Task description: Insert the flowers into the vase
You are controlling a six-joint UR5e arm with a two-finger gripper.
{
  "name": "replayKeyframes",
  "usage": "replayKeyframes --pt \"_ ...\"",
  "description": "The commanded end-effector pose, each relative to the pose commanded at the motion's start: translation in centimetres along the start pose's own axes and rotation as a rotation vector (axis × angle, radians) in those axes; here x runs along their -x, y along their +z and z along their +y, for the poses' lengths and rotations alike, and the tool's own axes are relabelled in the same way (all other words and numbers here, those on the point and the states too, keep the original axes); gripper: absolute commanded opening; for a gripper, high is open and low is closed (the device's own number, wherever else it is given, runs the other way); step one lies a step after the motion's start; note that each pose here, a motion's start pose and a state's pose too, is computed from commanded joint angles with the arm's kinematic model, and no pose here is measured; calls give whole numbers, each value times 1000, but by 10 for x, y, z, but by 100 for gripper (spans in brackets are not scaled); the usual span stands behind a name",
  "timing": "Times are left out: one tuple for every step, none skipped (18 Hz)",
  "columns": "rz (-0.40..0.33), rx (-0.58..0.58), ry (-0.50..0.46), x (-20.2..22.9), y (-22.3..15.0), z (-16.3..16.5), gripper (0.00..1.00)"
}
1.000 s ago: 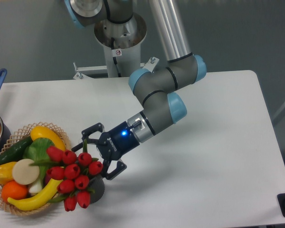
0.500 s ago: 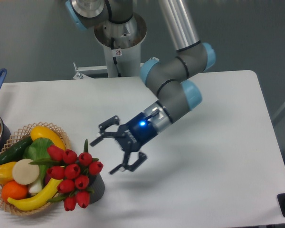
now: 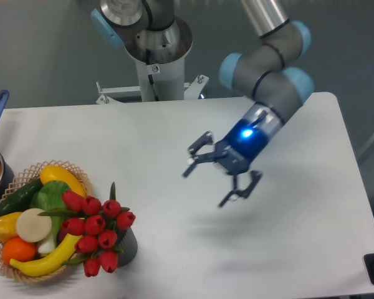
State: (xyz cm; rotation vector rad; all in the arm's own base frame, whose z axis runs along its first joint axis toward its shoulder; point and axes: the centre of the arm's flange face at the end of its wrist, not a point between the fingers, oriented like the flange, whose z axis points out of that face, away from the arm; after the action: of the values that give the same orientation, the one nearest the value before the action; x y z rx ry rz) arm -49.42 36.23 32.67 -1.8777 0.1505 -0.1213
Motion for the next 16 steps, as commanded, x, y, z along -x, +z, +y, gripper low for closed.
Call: replayKeyframes --pt "-21 48 2 4 -4 4 100" --pt "-44 107 1 8 -8 10 100" --pt "-66 173 -3 10 -11 17 100" --pt "-89 241 -2 12 -14 22 100" --pt "-111 309 3 14 -17 25 100" --pt "-137 385 14 13 -21 24 100" --pt "-162 459 21 13 -24 25 100" --pt "-178 523 27 13 -25 27 100" --pt "-186 570 33 12 -24 29 100" --pt "-190 605 45 11 -21 28 100" --pt "-202 646 53 11 -23 29 100" --pt "-216 695 58 12 -26 31 100" --pt "-228 743 78 15 -30 31 100" --pt "-226 787 125 17 -33 30 100" --pt "-213 820 172 17 -34 31 100" --pt "-200 847 201 17 -36 32 100"
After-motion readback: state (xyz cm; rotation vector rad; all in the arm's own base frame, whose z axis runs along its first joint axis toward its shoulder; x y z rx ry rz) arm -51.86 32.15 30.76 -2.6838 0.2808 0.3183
